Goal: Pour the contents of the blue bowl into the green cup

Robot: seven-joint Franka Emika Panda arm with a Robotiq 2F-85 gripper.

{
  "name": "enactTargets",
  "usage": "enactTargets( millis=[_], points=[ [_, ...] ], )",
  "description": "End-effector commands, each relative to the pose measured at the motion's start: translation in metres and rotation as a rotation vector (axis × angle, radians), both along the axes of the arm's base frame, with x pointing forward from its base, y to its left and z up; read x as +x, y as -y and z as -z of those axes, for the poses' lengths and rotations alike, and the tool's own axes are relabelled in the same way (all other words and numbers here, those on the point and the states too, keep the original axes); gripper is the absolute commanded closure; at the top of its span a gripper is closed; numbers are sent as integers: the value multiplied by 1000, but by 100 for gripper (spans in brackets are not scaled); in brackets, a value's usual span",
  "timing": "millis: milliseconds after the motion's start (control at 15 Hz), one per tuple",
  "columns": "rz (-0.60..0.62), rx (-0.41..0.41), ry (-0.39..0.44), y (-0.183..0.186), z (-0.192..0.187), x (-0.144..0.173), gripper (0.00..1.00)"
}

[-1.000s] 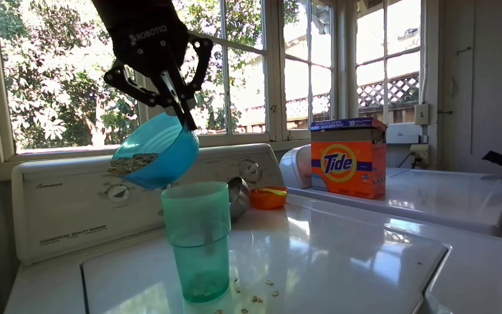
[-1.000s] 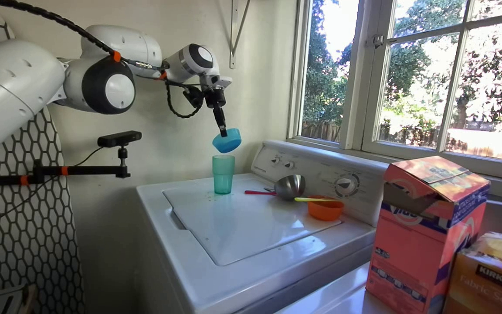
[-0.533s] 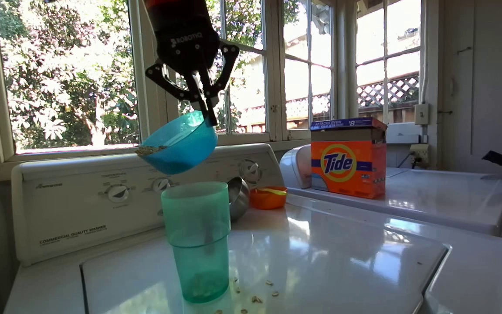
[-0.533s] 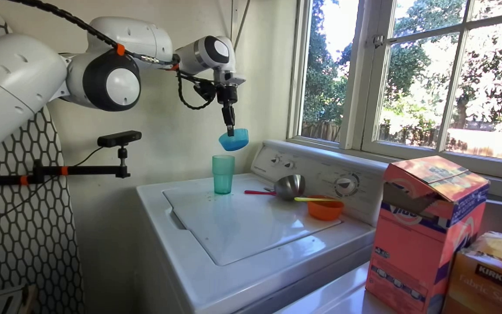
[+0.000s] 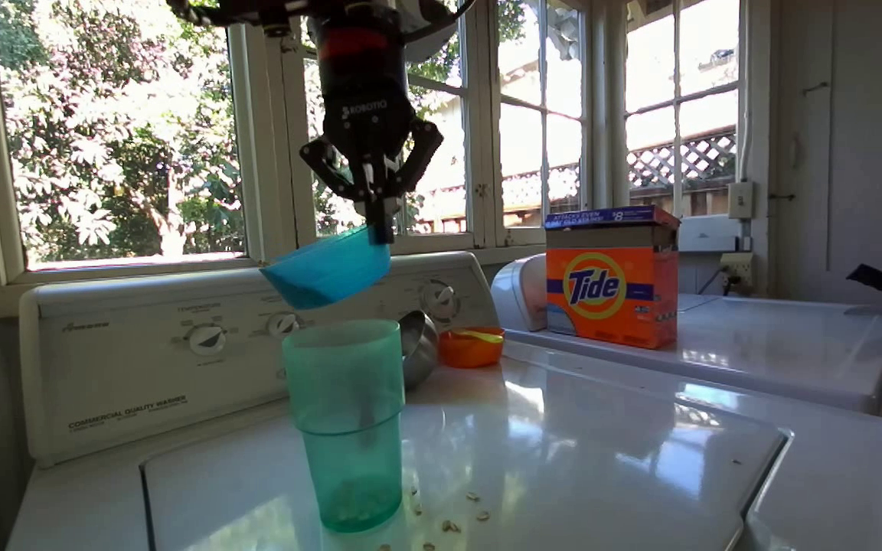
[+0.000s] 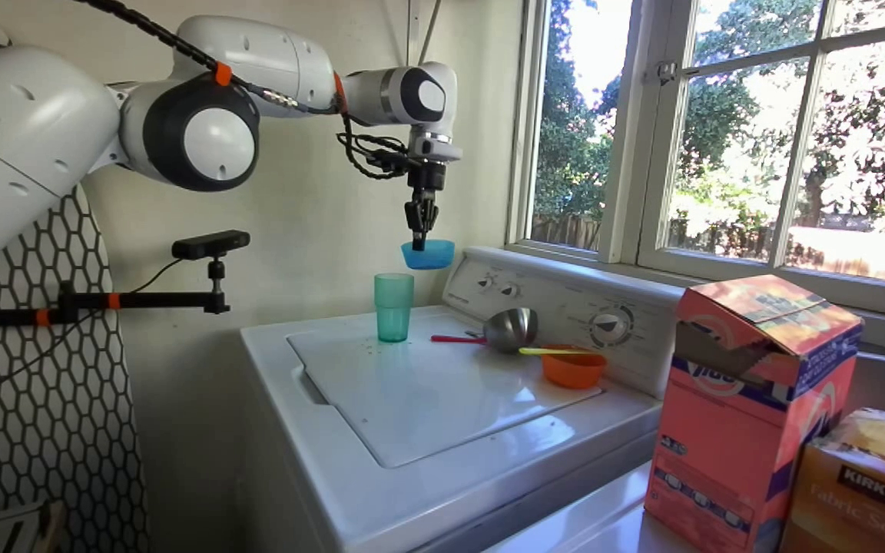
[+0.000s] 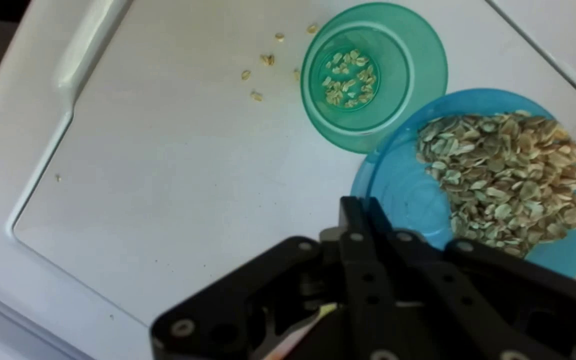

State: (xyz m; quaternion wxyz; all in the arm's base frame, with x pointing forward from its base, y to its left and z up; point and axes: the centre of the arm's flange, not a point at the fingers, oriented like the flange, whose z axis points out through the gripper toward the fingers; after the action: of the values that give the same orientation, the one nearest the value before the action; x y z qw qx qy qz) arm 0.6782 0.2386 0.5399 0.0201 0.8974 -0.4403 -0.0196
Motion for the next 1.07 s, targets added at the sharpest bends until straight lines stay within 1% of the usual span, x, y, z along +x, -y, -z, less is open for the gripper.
enactTargets(
  millis=[0,133,267,333,400,600,733,867,1000],
  points=[
    [33,11,-13,3,7,1,96],
    [65,17,-26,5,17,3,96],
    [74,17,-26,5,15,0,96],
    [83,28,-20,7,11,0,99],
    [91,43,-18,12,10,0,99],
    [124,92,-5,34,11,-5,99],
    [190,152,0,56,16,-5,99],
    [236,205,-9,77,30,-3,99],
    [283,233,-38,94,55,-7,99]
  ],
)
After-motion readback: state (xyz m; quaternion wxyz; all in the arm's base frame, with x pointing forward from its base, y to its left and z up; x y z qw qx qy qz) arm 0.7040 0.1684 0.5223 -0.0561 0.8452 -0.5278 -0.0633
